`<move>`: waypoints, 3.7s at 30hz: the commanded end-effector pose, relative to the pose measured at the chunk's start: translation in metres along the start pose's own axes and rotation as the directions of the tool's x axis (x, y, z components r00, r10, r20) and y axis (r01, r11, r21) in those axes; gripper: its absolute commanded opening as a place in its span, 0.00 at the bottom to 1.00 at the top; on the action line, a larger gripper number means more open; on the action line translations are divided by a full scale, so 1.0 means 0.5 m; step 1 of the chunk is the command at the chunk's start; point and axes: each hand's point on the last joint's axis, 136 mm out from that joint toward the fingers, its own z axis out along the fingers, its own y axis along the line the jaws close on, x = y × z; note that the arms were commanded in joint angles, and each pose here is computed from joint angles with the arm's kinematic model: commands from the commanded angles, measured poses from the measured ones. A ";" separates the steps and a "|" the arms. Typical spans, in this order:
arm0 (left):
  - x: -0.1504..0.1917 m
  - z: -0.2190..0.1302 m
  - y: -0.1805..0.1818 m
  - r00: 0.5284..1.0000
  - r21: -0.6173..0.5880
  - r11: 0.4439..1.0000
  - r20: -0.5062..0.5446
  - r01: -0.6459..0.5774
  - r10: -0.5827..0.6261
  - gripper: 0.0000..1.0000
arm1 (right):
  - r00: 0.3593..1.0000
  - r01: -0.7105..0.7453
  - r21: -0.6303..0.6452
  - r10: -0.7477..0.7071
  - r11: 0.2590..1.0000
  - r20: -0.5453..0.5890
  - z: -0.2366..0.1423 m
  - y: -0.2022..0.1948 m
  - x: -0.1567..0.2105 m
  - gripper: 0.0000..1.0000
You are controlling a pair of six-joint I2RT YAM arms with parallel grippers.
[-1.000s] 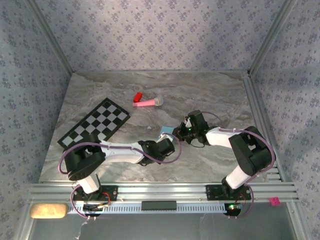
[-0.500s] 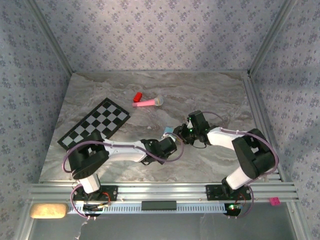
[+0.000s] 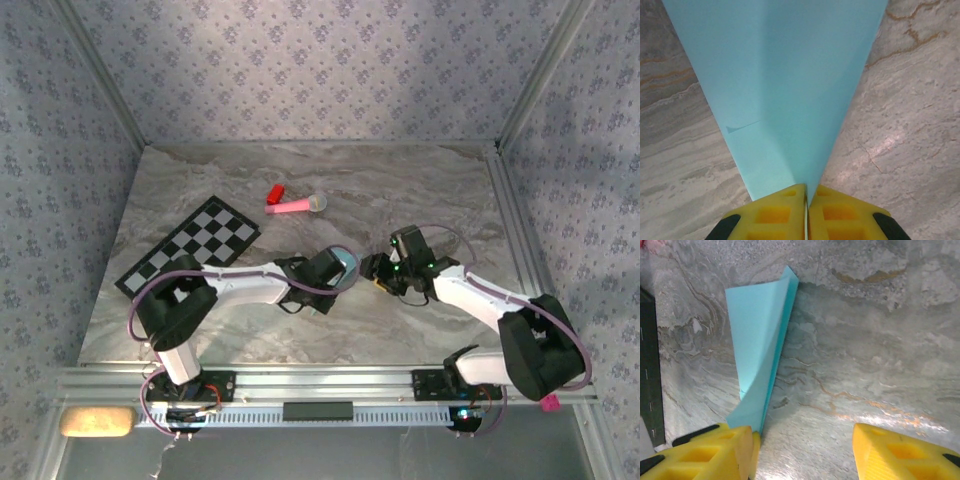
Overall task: Fold a paper plane with a square sheet of paper (pick it up from the middle)
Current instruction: Fold the wing for the fifth time at the center of the table.
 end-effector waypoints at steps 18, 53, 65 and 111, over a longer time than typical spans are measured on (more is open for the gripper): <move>-0.016 0.000 -0.022 0.987 0.214 0.963 -0.039 0.160 -0.156 0.20 | 0.998 0.051 -0.042 -0.053 0.998 -0.036 0.031 0.004 0.040 0.35; -0.013 0.009 -0.026 0.967 0.421 0.872 -0.068 0.250 -0.244 0.00 | 0.980 0.197 -0.180 -0.191 0.964 0.049 0.067 0.088 0.023 0.20; -0.013 0.033 -0.033 0.957 0.490 0.822 -0.152 0.292 -0.249 0.00 | 0.957 0.290 -0.173 -0.284 0.941 0.057 0.075 0.100 0.033 0.13; -0.008 0.040 -0.029 0.870 0.586 0.643 -0.319 0.493 -0.377 0.00 | 0.985 0.158 -0.233 -0.170 0.959 -0.031 0.118 0.068 0.005 0.15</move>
